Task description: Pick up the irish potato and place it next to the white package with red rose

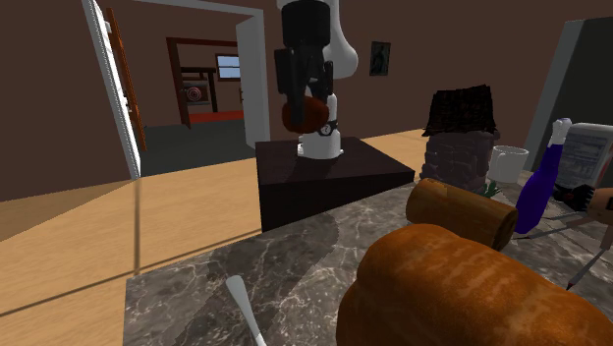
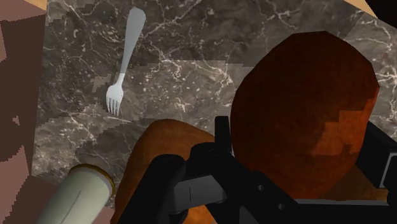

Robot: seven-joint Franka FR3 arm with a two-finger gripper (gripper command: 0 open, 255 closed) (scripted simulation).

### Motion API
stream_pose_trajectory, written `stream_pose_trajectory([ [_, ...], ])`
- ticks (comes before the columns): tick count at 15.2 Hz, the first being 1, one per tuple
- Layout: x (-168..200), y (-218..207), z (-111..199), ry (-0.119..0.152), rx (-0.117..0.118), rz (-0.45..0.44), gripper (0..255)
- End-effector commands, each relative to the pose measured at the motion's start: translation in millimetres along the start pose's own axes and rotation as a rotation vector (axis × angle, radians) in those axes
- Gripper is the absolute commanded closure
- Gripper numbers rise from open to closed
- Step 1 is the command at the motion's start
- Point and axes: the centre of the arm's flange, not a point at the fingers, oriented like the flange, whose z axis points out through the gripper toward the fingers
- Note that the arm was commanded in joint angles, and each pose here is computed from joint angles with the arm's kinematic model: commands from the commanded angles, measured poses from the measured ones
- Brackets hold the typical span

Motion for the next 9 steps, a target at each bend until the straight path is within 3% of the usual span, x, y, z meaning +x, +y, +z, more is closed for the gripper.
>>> stream_pose_trajectory([
  [1, 0.8, 1.3, -11.0, 0.0, 0.0, 0.0, 255],
  [7, 3.8, 3.9, -39.9, 0.0, 0.0, 0.0, 255],
  [9, 22.4, -14.8, -39.7, 0.0, 0.0, 0.0, 255],
])
